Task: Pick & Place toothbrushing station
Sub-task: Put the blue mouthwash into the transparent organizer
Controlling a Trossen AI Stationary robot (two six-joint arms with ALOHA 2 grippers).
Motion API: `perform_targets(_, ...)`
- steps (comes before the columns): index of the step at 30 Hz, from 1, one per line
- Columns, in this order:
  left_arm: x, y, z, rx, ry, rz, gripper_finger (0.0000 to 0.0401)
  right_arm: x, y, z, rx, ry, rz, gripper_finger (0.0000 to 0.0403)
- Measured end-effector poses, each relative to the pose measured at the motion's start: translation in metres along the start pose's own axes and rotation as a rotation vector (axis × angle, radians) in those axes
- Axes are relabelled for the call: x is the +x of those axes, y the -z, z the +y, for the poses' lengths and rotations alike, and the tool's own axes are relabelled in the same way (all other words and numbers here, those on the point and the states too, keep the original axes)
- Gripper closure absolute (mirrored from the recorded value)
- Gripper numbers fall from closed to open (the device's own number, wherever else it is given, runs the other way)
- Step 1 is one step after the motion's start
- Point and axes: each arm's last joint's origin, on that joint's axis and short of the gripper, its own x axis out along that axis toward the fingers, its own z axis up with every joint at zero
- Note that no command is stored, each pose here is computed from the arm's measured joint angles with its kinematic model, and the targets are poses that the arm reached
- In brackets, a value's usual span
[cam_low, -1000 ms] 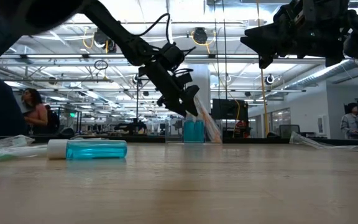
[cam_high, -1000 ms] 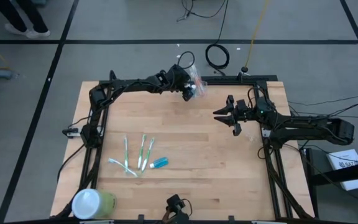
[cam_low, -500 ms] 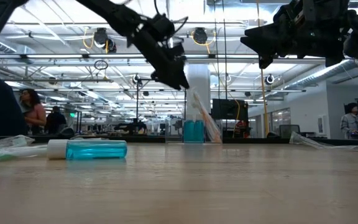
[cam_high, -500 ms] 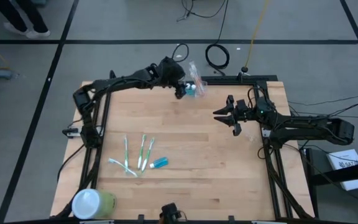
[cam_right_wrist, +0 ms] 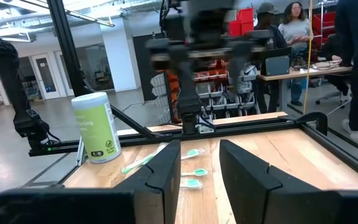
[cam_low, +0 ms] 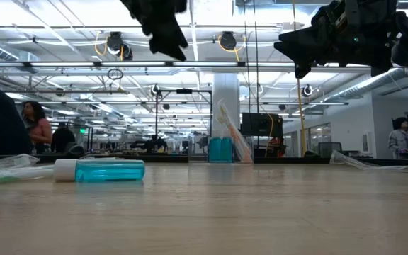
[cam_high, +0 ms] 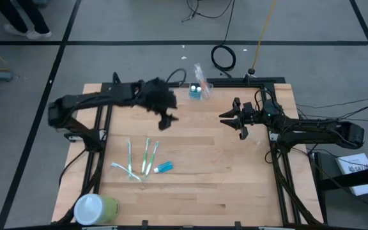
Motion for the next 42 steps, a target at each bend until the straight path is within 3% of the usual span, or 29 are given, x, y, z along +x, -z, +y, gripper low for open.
perform_targets(5, -0.007, 0.044, -0.051, 0.004, 0.002, -0.080, 0.0128, 0.000, 0.000, 0.000, 0.004, 0.001, 0.005, 0.0299)
perform_targets(10, -0.001, 0.111, -0.083, -0.131, -0.048, -0.034, 0.0128, 0.000, 0.001, 0.000, 0.005, 0.001, 0.006, 0.0299)
perform_targets(15, 0.026, 0.169, -0.109, -0.343, 0.085, 0.030, 0.0128, 0.000, 0.001, 0.000, 0.004, 0.001, 0.005, 0.0299)
perform_targets(18, 0.039, 0.183, -0.125, -0.365, 0.161, 0.064, 0.0128, 0.000, 0.000, 0.000, 0.006, 0.000, 0.001, 0.0299)
perform_targets(22, 0.047, 0.177, -0.147, -0.340, 0.167, 0.117, 0.0128, 0.000, -0.001, 0.000, 0.017, -0.002, -0.013, 0.0299)
perform_targets(29, 0.071, 0.165, -0.169, -0.229, 0.066, 0.302, 0.0128, 0.000, -0.002, 0.000, 0.016, -0.003, -0.020, 0.0299)
perform_targets(35, 0.095, 0.172, -0.168, -0.215, -0.037, 0.446, 0.0128, 0.000, -0.002, 0.000, 0.016, -0.002, -0.020, 0.0299)
perform_targets(42, 0.103, 0.176, -0.169, -0.240, -0.025, 0.483, 0.0128, 0.000, -0.002, 0.000, 0.016, -0.003, -0.020, 0.0299)
